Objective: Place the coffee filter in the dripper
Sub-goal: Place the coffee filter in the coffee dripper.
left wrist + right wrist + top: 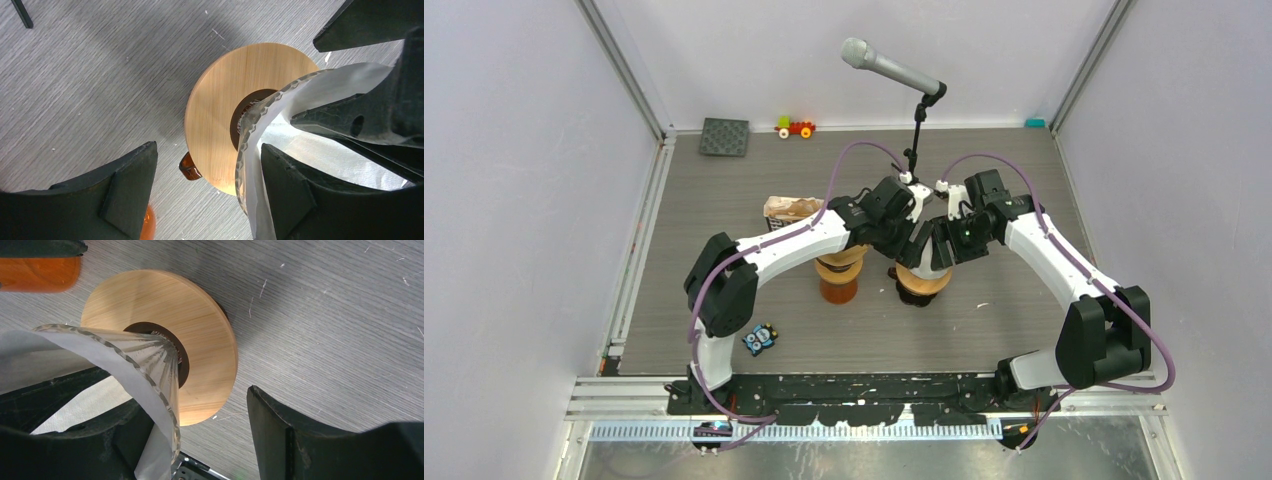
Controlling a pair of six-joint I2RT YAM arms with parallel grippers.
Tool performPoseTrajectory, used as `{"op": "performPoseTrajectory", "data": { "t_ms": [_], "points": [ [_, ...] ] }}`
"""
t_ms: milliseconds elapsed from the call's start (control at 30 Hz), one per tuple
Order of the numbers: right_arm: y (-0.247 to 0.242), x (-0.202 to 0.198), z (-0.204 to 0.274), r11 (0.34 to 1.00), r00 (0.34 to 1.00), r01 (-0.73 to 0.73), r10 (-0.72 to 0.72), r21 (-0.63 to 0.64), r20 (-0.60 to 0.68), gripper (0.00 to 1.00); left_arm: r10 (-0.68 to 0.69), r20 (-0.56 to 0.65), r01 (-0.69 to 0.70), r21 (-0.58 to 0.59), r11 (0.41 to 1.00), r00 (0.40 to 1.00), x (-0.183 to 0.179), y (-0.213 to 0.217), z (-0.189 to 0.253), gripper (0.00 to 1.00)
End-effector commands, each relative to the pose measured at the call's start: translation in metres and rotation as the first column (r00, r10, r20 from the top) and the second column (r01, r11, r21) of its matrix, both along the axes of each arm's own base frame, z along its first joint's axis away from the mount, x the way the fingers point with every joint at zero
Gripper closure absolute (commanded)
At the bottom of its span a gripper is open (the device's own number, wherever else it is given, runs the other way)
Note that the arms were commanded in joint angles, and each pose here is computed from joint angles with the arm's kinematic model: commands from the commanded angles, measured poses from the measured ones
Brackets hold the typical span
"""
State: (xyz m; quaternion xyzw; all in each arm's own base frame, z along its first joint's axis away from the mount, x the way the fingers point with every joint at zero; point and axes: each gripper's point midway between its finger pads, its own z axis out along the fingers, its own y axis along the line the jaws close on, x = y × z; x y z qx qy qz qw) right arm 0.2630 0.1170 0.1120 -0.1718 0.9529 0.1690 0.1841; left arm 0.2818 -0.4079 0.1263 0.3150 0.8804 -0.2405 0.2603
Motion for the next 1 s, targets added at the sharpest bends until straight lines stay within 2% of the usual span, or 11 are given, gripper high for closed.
{"op": "performPoseTrajectory", "data": {
  "t_ms": [0, 233, 533, 967],
  "points": [
    [-0.006, 0.003, -0.003, 0.999, 1.0, 0.011, -0.011, -0.031, 0.013, 0.34, -0.004, -0.003, 0.004, -0.011, 1.0, 1.0, 0.002, -0.001, -0.001, 0.23],
    [-0.004, 0.005, 0.003, 1.0, 1.0, 0.008, -0.008, -0.018, 0.022, 0.34, -0.017, -0.007, 0.017, -0.023, 1.0, 1.0, 0.001, -0.003, 0.001, 0.22],
    [0.003, 0.012, 0.029, 0.998, 0.999, 0.018, -0.021, 0.061, 0.047, 0.34, -0.012, 0.035, 0.014, -0.065, 0.998, 0.999, 0.012, -0.003, 0.029, 0.21],
    [0.006, 0.018, 0.052, 0.995, 0.997, 0.022, -0.029, 0.1, 0.072, 0.34, -0.046, 0.067, 0.054, -0.122, 0.991, 0.997, 0.017, -0.011, 0.067, 0.21]
  ]
}}
